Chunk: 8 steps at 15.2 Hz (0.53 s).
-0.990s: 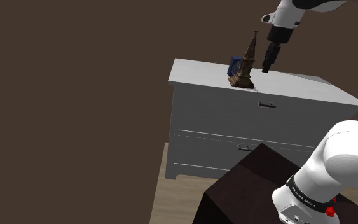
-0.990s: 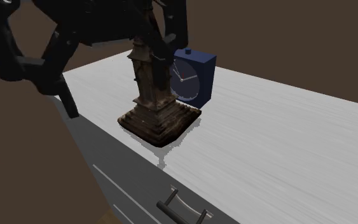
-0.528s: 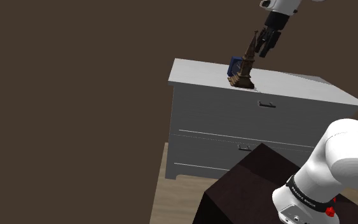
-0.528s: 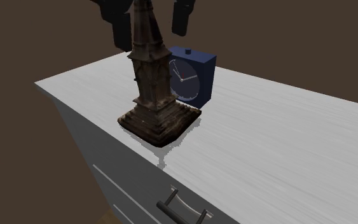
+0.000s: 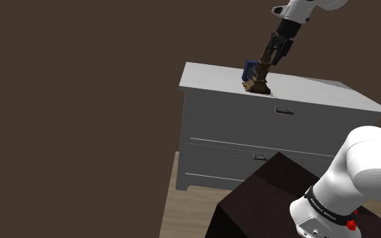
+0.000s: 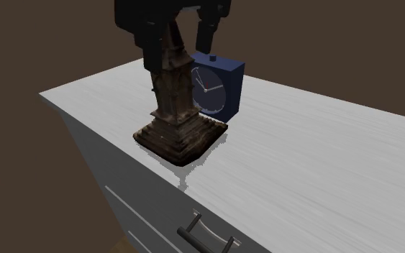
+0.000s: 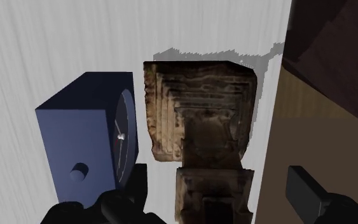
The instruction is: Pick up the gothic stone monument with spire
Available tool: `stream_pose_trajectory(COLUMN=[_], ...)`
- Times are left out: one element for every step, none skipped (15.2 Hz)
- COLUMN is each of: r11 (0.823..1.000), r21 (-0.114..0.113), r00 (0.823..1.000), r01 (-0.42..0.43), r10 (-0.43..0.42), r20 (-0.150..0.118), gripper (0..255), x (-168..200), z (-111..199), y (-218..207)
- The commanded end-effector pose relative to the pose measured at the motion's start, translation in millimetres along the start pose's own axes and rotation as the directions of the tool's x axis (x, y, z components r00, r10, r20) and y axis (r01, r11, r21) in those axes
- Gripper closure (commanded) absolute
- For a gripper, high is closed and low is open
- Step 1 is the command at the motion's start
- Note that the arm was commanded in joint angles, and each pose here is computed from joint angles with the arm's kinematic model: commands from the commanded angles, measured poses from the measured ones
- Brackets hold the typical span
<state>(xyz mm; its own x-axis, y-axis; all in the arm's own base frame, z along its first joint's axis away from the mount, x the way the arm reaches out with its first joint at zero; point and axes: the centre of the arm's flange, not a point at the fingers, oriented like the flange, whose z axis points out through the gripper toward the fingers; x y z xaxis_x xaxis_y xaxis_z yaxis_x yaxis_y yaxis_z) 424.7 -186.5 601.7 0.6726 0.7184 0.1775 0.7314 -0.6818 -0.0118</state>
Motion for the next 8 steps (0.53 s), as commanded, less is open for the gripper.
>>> stream_pose_trajectory(r11=[1.000,1.000,1.000,1.000,1.000,1.000,1.000,1.000], r21=[0.000,0.000,0.000,0.000,0.000,0.000,0.000,0.000], r00=[1.000,1.000,1.000,1.000,1.000,1.000,1.000,1.000], r01=[0.000,0.000,0.000,0.000,0.000,0.000,0.000,0.000], r10=[0.000,0.000,0.000,0.000,0.000,0.000,0.000,0.000], r20=[0.000,0.000,0.000,-0.001,-0.001,-0.001,-0.001,-0.001], gripper=[0,0,255,255,255,255,255,255], x=[-1.5,-1.5,-0.7,-0.7,-0.8,-0.9,-0.8,-0.7], z=[7.8,7.8,8.0,8.1,8.2,8.2,8.3,8.4], y=[0.2,0.3,0.3,0.5,0.4,0.4,0.4,0.4])
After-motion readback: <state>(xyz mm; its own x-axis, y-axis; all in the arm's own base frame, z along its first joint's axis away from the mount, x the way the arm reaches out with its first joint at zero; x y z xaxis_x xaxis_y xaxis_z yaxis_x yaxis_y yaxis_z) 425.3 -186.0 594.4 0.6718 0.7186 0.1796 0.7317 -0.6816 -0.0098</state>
